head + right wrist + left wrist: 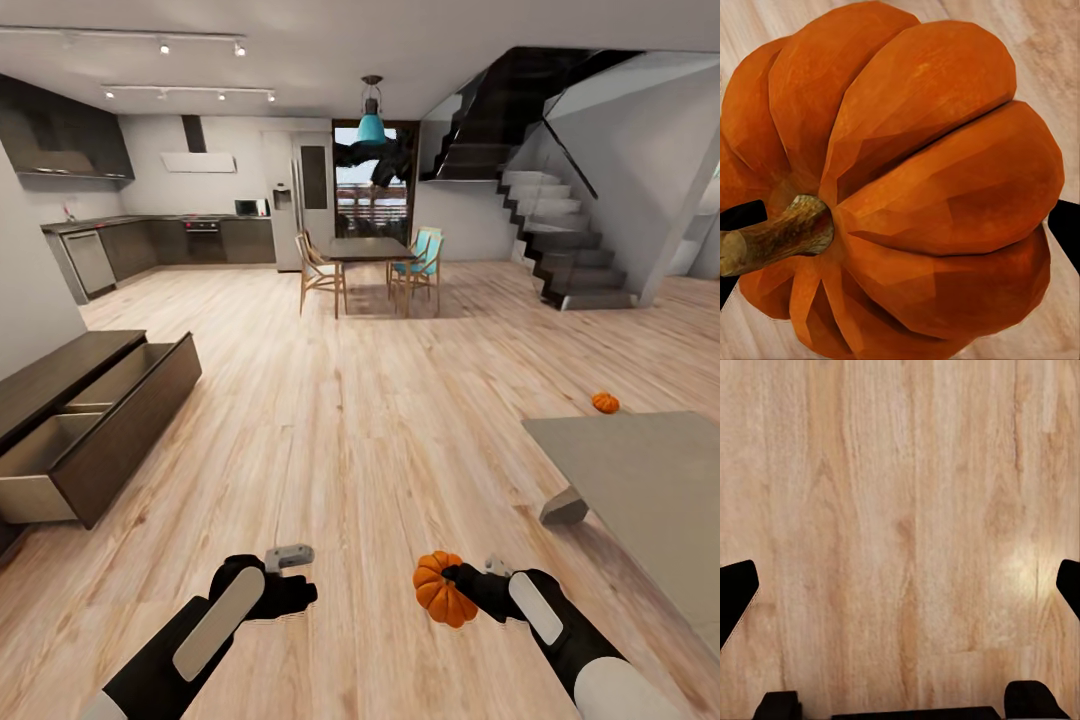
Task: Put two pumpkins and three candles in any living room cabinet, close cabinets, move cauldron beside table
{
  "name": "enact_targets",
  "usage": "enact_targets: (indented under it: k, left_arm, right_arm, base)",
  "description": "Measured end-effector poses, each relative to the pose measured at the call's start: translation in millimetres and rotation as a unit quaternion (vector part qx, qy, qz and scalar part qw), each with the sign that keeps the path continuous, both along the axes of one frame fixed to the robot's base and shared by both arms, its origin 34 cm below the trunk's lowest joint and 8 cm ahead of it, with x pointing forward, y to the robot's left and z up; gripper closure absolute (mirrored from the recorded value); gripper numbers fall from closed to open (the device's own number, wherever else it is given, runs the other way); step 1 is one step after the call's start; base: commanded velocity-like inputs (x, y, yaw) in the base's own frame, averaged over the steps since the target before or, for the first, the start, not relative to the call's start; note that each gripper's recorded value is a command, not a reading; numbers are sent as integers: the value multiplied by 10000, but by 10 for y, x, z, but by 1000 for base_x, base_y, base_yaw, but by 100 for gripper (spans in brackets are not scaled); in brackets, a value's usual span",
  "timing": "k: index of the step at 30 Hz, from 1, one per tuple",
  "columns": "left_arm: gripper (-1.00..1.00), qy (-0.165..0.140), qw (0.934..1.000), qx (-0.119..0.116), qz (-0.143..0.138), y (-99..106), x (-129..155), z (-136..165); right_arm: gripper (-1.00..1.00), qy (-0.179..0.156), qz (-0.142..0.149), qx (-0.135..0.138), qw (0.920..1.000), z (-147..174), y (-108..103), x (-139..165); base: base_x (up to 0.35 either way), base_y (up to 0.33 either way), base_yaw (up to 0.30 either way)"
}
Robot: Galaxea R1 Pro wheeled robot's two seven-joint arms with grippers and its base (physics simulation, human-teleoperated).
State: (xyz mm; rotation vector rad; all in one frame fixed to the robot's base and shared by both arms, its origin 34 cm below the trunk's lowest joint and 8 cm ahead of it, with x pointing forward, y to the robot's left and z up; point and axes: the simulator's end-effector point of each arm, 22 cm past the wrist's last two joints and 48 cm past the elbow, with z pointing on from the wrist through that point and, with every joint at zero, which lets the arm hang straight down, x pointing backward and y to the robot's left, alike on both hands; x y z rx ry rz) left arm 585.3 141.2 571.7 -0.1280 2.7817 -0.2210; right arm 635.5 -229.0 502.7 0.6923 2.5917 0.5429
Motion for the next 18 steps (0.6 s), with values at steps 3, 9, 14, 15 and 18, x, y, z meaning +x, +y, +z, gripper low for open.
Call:
enact_targets:
  k: [3,9,14,15,18]
  left_arm:
    - [-100,114,9999,74,60,65,-36,-92]
    - [-100,274,9993,173,197,191,-69,-215]
    - [-100,313,9990,188,257,233,-69,-243]
    - [-100,314,9990,187,261,235,-68,-244]
    - [-100,316,9990,188,267,238,-67,-246]
  right_arm:
    - [100,0,0,1,10000,0,0,0]
    - [100,6,3,3,10000,-1,2,-3]
    - [100,4,4,3,10000,1,2,0]
    - [100,5,5,2,10000,0,2,-2]
    - [100,4,4,3,10000,0,2,-1]
  base:
    - [335,0,0]
    - [336,0,0]
    - [337,0,0]
    - [338,0,0]
    - [338,0,0]
